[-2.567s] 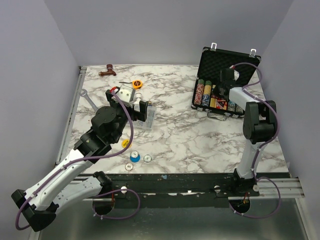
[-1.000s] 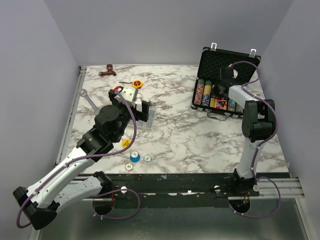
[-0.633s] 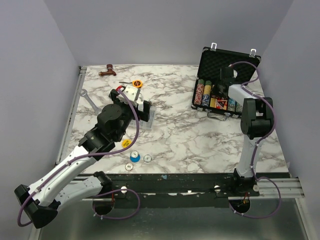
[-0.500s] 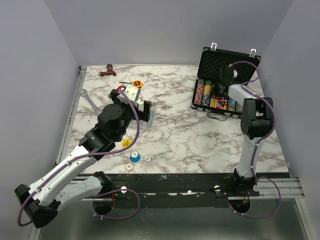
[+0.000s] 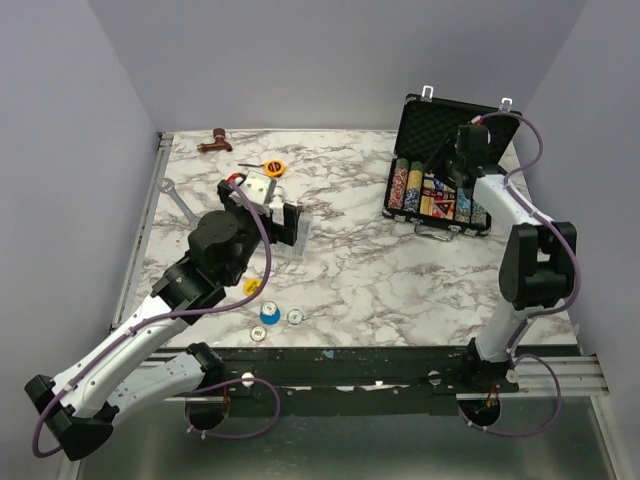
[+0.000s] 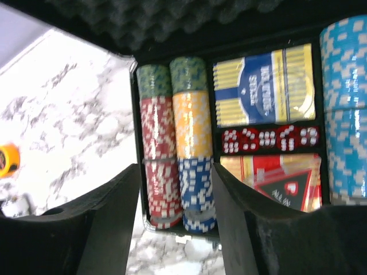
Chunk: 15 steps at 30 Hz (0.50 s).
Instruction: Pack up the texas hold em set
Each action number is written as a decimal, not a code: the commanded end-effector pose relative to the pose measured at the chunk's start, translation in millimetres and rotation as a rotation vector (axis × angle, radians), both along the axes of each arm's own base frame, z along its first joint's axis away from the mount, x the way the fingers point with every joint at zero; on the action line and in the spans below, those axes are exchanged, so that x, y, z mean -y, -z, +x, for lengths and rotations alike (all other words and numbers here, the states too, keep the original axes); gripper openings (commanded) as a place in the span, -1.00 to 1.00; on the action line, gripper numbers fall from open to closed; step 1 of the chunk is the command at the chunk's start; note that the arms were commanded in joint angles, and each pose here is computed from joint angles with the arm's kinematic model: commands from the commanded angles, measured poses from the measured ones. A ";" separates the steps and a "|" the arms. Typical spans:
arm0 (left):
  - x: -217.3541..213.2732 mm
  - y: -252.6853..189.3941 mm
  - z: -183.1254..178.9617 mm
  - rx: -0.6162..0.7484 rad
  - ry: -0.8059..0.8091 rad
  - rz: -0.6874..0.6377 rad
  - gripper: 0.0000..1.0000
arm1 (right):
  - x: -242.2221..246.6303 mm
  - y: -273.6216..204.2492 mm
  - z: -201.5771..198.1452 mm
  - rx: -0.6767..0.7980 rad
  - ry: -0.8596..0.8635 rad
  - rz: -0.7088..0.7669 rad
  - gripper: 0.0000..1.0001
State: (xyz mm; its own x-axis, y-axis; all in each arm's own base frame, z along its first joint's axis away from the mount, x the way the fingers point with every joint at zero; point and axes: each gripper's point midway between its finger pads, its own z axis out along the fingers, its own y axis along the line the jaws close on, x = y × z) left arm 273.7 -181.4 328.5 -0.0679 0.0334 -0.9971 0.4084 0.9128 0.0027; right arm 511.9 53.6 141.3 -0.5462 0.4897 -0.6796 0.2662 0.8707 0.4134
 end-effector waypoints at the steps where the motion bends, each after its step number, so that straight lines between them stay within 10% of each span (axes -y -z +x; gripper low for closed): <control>1: -8.6 -24.1 -8.9 0.048 -0.009 -0.064 0.98 | -49.6 0.6 -37.7 -0.023 -0.133 0.047 0.16; 8: -55.5 -44.1 -11.2 0.098 -0.216 -0.130 0.97 | -198.3 14.2 -124.0 -0.022 -0.508 0.036 0.60; 15: -113.4 -61.7 -23.6 0.215 -0.440 -0.196 0.97 | -338.2 56.3 -241.0 0.023 -0.973 -0.094 0.61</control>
State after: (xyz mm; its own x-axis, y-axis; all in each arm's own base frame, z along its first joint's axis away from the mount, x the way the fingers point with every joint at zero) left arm 256.2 -109.7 379.6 0.0885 -0.1141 -0.9895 0.1720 0.9802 -0.0977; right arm 315.0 341.2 101.9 -0.7605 -0.0451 -0.6478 -0.3992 0.8193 0.4116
